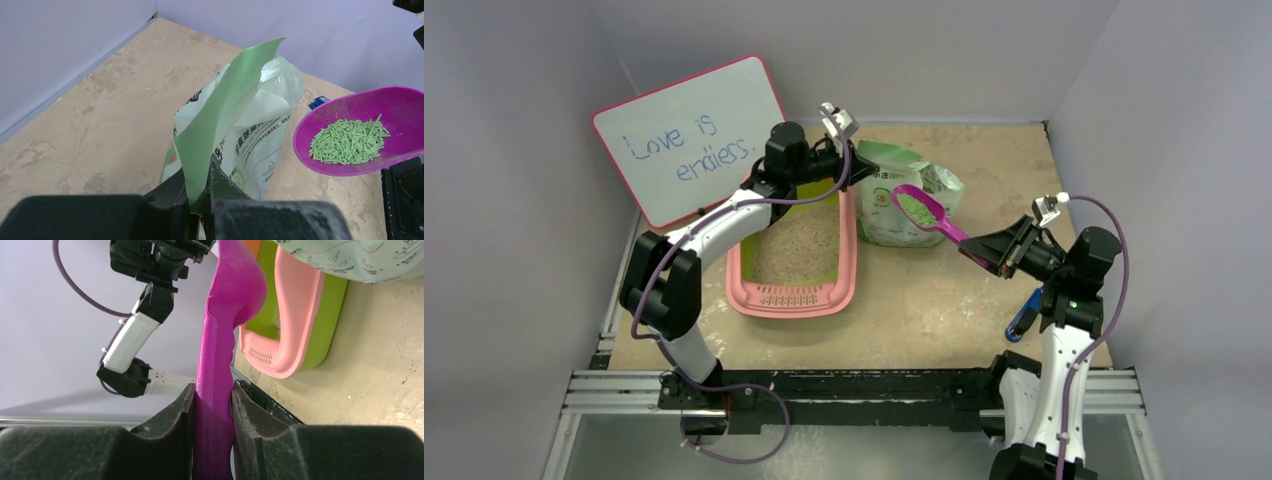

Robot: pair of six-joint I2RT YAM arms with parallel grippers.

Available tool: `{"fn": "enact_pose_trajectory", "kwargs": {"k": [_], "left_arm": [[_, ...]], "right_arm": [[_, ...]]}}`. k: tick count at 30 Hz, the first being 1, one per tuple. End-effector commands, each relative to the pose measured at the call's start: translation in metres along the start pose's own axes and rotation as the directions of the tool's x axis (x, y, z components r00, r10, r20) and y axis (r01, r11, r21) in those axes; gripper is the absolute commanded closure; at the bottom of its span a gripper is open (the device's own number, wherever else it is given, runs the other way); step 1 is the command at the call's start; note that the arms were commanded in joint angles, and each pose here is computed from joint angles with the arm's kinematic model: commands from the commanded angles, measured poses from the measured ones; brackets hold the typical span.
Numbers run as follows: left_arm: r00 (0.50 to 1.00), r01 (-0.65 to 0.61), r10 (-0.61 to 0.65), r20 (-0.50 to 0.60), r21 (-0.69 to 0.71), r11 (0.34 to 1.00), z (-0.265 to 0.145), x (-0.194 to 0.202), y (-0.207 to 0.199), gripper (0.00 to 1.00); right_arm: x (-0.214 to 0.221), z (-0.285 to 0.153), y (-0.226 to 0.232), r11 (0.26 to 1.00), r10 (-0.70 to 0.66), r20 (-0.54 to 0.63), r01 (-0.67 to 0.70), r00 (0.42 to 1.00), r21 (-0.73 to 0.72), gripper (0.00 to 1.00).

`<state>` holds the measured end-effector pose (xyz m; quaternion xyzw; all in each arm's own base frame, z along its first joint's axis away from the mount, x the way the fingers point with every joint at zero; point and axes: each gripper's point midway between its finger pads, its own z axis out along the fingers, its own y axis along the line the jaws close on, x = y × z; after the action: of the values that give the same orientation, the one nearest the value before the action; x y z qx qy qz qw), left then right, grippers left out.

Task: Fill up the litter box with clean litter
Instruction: Pour the cat litter into the litter box.

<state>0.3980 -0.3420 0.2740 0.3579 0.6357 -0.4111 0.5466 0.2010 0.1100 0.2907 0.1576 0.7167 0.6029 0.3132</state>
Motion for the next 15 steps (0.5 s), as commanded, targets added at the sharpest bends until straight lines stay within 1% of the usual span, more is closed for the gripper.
{"fn": "enact_pose_trajectory", "kwargs": {"k": [1, 7, 12, 15], "left_arm": [[0.977, -0.138, 0.145, 0.153, -0.059, 0.989, -0.008, -0.066, 0.011, 1.0], [0.979, -0.138, 0.144, 0.146, -0.052, 0.989, -0.007, -0.066, 0.01, 1.0], [0.98, -0.131, 0.138, 0.143, -0.06, 0.99, -0.008, -0.064, 0.011, 1.0], [0.98, -0.13, 0.137, 0.142, -0.061, 0.99, -0.009, -0.064, 0.01, 1.0]], "right_arm": [[0.012, -0.002, 0.016, 0.997, -0.076, -0.054, 0.075, 0.996, -0.032, 1.0], [0.023, 0.004, 0.005, 0.999, -0.043, -0.1, 0.042, 0.994, -0.017, 1.0], [0.03, 0.022, 0.004, 0.999, -0.053, -0.151, 0.054, 0.987, 0.002, 1.0], [0.031, 0.034, 0.003, 0.998, -0.051, -0.163, 0.054, 0.985, 0.015, 1.0]]}}
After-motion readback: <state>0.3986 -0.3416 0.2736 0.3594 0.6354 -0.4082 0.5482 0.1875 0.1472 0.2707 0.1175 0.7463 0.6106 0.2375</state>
